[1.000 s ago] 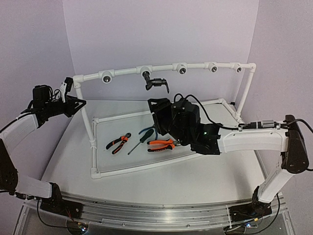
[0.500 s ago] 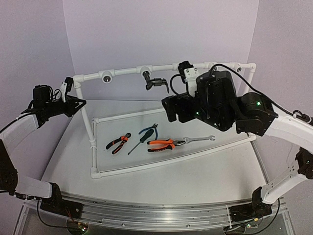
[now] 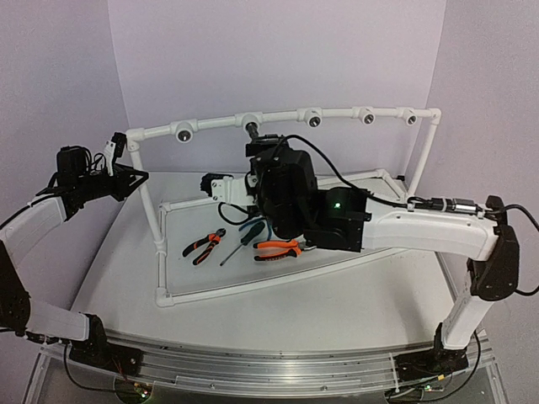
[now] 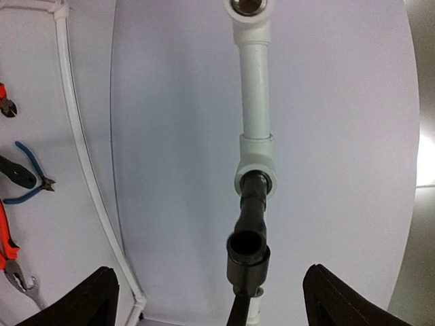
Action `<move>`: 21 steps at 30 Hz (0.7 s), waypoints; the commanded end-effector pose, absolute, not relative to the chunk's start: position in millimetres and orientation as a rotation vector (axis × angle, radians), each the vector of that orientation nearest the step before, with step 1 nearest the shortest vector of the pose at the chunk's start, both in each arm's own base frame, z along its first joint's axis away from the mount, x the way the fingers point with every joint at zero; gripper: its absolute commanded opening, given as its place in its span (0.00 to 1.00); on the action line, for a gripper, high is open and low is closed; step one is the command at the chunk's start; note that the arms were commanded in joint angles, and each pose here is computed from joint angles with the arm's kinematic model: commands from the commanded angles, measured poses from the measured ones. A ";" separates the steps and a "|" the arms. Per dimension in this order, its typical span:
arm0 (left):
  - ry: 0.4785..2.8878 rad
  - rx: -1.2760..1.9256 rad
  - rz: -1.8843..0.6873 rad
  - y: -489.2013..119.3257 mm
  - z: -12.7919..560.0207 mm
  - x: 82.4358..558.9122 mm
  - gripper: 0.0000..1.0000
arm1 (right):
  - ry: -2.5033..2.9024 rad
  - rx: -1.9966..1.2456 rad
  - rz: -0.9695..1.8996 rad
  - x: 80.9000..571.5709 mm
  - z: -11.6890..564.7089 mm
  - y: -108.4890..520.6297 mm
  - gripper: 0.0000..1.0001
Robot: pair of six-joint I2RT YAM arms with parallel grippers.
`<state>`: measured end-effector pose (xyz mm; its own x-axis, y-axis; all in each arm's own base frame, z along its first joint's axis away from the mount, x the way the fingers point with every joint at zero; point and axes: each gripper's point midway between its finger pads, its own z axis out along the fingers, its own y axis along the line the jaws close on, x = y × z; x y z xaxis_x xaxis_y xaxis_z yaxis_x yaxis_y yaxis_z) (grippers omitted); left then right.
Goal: Install the water faucets
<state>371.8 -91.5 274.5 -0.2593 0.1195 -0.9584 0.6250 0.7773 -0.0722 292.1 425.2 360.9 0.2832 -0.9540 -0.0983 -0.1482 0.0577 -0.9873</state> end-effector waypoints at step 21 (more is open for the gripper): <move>2.071 0.385 -0.596 -81.0 218.0 359.5 0.00 | 1.054 -1.269 -1.055 358.7 389.8 430.8 0.38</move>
